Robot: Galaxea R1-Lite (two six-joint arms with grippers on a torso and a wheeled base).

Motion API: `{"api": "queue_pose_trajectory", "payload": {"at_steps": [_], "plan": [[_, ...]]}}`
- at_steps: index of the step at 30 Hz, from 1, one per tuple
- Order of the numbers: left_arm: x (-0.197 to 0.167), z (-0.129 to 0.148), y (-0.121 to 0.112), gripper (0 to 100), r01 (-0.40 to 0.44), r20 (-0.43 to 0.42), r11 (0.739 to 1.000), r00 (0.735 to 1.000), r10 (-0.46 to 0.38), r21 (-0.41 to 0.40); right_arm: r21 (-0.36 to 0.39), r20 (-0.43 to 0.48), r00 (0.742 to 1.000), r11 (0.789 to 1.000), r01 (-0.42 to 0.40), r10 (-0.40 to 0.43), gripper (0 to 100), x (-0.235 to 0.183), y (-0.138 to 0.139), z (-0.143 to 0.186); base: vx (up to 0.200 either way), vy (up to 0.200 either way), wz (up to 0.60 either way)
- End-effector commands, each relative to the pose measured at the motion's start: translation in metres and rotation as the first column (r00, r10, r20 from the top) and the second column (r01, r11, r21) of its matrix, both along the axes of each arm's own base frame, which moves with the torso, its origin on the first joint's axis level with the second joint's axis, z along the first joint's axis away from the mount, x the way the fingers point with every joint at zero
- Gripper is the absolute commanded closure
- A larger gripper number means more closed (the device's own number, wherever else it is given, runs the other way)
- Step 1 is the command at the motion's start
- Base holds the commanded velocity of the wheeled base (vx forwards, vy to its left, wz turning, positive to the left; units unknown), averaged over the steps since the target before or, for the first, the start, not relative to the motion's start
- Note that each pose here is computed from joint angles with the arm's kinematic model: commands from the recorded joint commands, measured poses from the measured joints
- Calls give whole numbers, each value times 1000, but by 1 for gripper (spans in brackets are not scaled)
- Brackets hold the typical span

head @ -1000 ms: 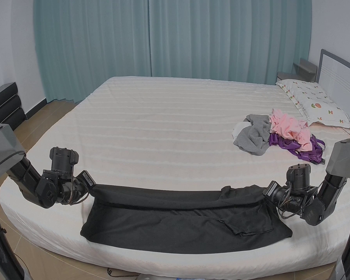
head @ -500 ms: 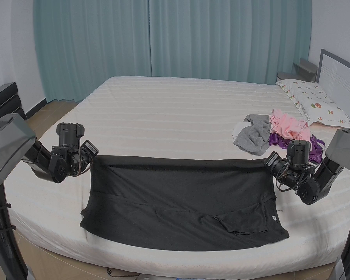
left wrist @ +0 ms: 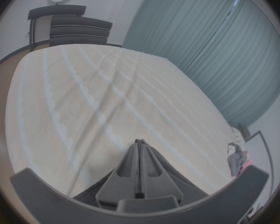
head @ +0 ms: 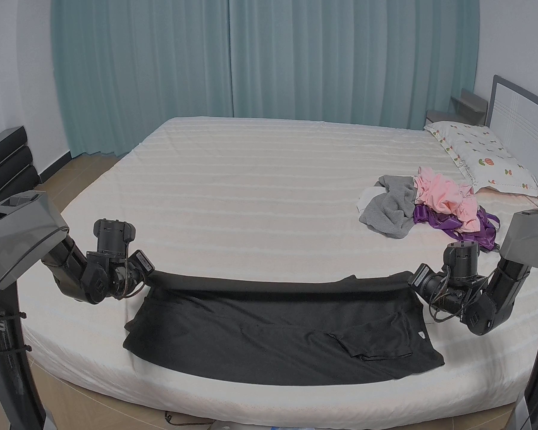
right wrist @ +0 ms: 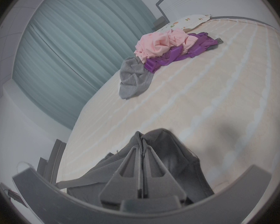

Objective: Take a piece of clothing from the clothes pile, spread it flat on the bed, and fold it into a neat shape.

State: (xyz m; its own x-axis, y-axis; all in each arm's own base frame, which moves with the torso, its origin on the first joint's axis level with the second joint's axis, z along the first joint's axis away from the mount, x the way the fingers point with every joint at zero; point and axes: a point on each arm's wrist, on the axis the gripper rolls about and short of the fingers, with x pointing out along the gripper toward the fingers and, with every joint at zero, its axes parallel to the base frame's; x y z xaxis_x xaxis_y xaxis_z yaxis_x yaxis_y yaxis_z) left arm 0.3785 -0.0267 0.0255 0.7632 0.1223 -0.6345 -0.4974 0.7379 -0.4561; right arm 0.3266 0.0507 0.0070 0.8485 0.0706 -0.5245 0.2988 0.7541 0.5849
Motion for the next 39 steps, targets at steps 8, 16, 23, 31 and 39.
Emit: {"api": "queue_pose_trajectory", "payload": {"at_steps": [8, 16, 23, 31, 39], "plan": [[-24, -19, 1, 100, 90, -85, 994, 993, -85, 64, -27, -79, 996, 998, -53, 51, 100, -27, -3, -13, 0, 0, 0], [-30, -23, 2, 100, 118, -119, 989, 987, -107, 90, -53, -142, 986, 994, -97, 89, 100, -37, -2, -26, 0, 0, 0], [-38, -20, 2, 100, 152, -137, 981, 981, -135, 123, -56, -161, 982, 993, -109, 99, 100, -40, 0, -30, 0, 0, 0], [-45, -5, 4, 100, 147, -106, 981, 985, -134, 127, -52, -118, 988, 993, -104, 98, 100, -42, -1, -24, 0, 0, 0], [-57, -17, 4, 100, 156, -159, 980, 978, -135, 123, -48, -148, 984, 993, -104, 96, 100, -52, -3, -27, 0, 0, 0]]}}
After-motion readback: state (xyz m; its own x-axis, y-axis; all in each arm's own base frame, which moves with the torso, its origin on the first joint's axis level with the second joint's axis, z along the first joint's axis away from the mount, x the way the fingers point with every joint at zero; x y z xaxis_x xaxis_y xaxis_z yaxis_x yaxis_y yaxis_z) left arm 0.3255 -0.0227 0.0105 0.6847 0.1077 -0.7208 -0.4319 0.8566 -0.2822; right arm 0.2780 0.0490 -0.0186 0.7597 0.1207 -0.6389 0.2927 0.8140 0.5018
